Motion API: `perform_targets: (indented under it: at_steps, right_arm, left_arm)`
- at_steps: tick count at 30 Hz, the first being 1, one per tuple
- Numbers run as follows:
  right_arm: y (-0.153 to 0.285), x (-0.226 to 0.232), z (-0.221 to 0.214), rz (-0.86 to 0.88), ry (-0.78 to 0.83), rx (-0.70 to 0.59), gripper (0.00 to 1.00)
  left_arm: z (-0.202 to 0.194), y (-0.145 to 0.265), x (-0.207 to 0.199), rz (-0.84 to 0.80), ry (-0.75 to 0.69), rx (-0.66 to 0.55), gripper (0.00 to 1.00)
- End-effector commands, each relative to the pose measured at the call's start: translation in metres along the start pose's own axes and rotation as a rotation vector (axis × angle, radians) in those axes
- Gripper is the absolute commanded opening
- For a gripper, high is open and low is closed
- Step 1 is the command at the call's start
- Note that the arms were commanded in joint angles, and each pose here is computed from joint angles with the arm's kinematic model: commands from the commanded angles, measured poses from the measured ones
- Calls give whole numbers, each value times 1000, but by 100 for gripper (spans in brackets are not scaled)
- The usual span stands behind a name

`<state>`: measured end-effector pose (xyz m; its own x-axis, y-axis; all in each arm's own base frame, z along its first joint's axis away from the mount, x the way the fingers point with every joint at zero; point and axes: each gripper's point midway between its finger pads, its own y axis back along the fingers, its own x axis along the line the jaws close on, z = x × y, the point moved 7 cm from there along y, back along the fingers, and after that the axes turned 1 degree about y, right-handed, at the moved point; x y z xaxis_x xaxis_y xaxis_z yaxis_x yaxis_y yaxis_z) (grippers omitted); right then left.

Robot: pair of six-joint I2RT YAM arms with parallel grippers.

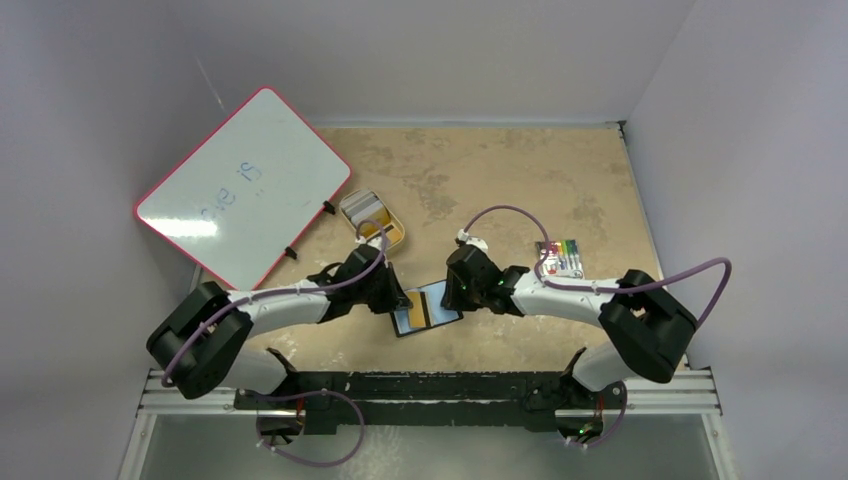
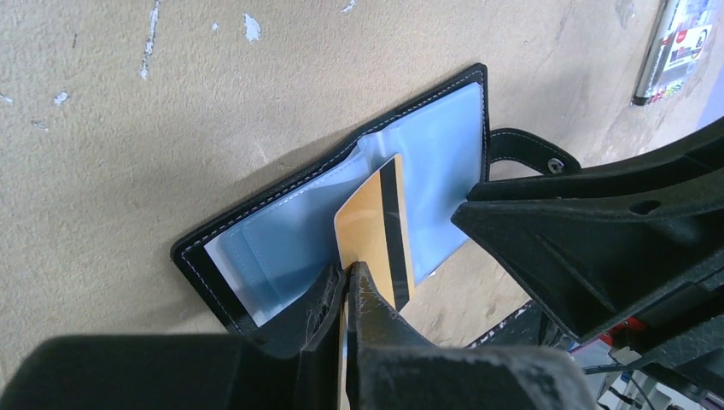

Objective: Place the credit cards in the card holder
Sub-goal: Insert the credit card into the card holder.

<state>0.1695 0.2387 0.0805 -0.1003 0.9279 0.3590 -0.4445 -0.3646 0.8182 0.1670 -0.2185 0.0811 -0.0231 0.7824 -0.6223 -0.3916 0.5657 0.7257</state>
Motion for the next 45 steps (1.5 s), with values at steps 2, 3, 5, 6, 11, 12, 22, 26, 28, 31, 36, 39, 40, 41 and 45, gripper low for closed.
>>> perform_targets:
  at_steps: [2,3,5,6,11,12,22,26,28,31,36,39,40,41,45]
  right_arm:
    - [4,-9,-1,-35,-14,-21,29]
    - [4,-8,-1,-33,-14,-23,29]
    - [4,-9,-1,-32,-14,-24,29]
    - [4,-9,-2,-33,-14,-23,30]
    - [5,-10,-2,-29,-13,-27,29]
    - [6,-10,-2,-27,-16,-28,29]
    - [6,-10,-2,-23,-19,-31,29]
    - [6,-9,-2,-21,-19,-31,29]
    - [6,-10,-2,-22,-19,-30,29]
    - [6,-9,-2,-23,-20,-31,29]
    - [6,-9,-1,-23,-23,-32,29]
    - [5,-8,-1,-21,-23,-30,29]
    - [5,-8,-1,-21,-23,-30,29]
    - [5,-8,-2,-21,-23,-29,29]
    - [3,-7,-1,-21,-23,-28,29]
  left_arm:
    - [-2,-5,14,97,-44,14,0]
    - [-1,-6,15,109,-44,10,0]
    - [1,-7,15,126,-40,-1,0]
    - [3,-8,14,129,-31,-10,0]
    - [5,-8,13,128,22,-43,0]
    - [6,-7,13,126,27,-54,0]
    - [7,-5,13,94,75,-114,0]
    - [5,-8,11,60,91,-99,0]
    - [3,-9,9,31,105,-96,0]
    - [-1,-11,8,1,118,-73,0]
    - [-6,-12,11,8,123,-49,0]
    - [-8,-10,9,8,122,-44,0]
    - [-10,-9,9,11,122,-41,0]
    - [-10,-7,9,14,121,-40,0]
    - [-14,-2,9,17,112,-40,0]
